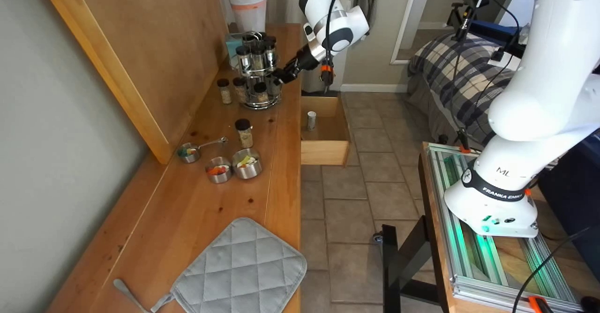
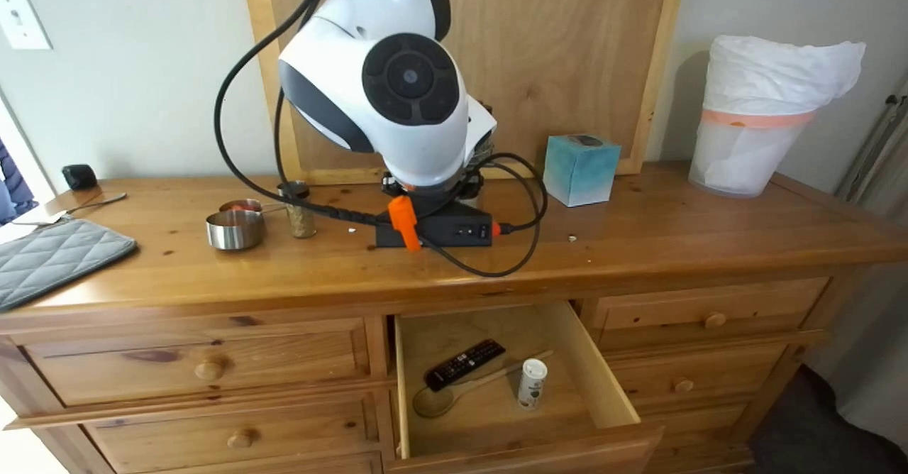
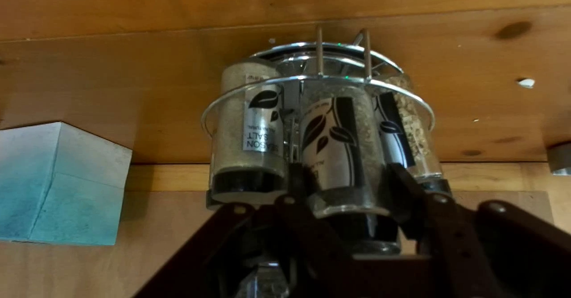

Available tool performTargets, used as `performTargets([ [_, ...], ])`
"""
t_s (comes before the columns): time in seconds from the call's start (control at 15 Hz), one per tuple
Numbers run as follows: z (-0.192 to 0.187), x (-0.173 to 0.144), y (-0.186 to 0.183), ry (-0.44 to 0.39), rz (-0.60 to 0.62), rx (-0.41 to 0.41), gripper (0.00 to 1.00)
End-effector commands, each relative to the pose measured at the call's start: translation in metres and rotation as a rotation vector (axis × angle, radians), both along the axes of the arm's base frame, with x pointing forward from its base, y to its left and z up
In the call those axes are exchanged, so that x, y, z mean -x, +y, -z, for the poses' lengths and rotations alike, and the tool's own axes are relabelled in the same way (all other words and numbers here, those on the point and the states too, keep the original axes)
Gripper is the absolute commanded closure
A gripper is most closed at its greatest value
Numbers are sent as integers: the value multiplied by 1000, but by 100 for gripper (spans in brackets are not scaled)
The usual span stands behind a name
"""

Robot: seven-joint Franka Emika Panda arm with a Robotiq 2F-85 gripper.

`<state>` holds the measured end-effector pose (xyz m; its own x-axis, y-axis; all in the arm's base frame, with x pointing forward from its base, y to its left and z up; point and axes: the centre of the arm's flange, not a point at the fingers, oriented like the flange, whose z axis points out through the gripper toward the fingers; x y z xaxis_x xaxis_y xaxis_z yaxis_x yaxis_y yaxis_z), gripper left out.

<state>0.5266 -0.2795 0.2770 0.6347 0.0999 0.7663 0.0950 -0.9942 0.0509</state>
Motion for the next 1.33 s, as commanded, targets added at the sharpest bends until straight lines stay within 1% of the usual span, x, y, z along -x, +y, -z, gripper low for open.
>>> performTargets([
  [0.0, 9, 21, 3, -23, -34, 13, 77],
  [0.4, 14, 30, 0, -92, -111, 28, 77],
  [0.73, 22, 39, -5, -168, -172, 47, 77],
  [1.27, 23, 46, -12, -271, -220, 78, 77],
])
